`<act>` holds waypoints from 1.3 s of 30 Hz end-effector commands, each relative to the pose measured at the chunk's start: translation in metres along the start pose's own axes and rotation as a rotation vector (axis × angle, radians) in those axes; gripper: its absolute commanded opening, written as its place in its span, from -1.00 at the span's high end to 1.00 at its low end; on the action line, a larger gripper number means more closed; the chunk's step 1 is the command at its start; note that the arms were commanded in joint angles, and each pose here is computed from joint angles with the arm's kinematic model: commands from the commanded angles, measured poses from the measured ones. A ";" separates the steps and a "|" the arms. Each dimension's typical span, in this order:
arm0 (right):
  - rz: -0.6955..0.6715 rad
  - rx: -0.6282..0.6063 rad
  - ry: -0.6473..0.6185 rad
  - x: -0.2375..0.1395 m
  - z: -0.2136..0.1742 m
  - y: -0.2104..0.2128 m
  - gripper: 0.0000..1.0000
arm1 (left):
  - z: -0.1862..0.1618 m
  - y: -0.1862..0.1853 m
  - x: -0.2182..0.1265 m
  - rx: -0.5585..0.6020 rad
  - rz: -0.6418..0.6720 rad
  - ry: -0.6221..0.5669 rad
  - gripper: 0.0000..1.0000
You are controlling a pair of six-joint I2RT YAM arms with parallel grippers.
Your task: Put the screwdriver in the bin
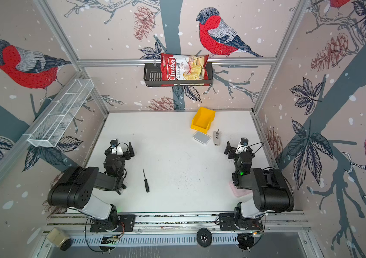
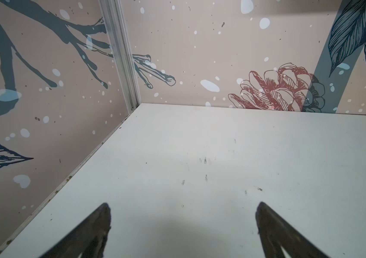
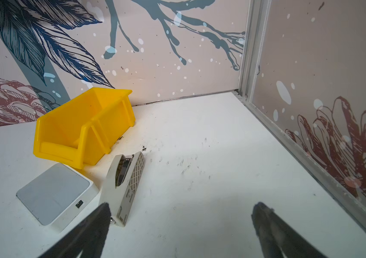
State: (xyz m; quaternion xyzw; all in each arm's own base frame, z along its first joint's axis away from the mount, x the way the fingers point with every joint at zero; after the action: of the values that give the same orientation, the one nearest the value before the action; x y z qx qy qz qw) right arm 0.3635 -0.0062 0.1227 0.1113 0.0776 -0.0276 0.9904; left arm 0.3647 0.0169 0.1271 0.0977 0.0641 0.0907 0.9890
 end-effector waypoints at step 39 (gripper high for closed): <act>-0.002 -0.014 -0.019 -0.015 0.025 0.004 -0.99 | 0.065 -0.021 -0.030 0.067 -0.097 -0.087 -0.99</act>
State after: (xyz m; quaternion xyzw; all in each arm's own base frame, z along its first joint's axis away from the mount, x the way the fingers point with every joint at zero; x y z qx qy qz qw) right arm 0.3536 -0.0110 0.1554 0.1138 0.0433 -0.0386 0.9918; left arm 0.3509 -0.0153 0.1973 0.1192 -0.0003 0.0559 0.9913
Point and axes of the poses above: each gripper's point midway between its finger pads, its own x axis out along the fingers, its own y axis along the line the jaws close on, z = x × y, the point moved 1 cm from there along -x, back along the fingers, and after that the axes turned 10 degrees about x, right-handed, at the moved point
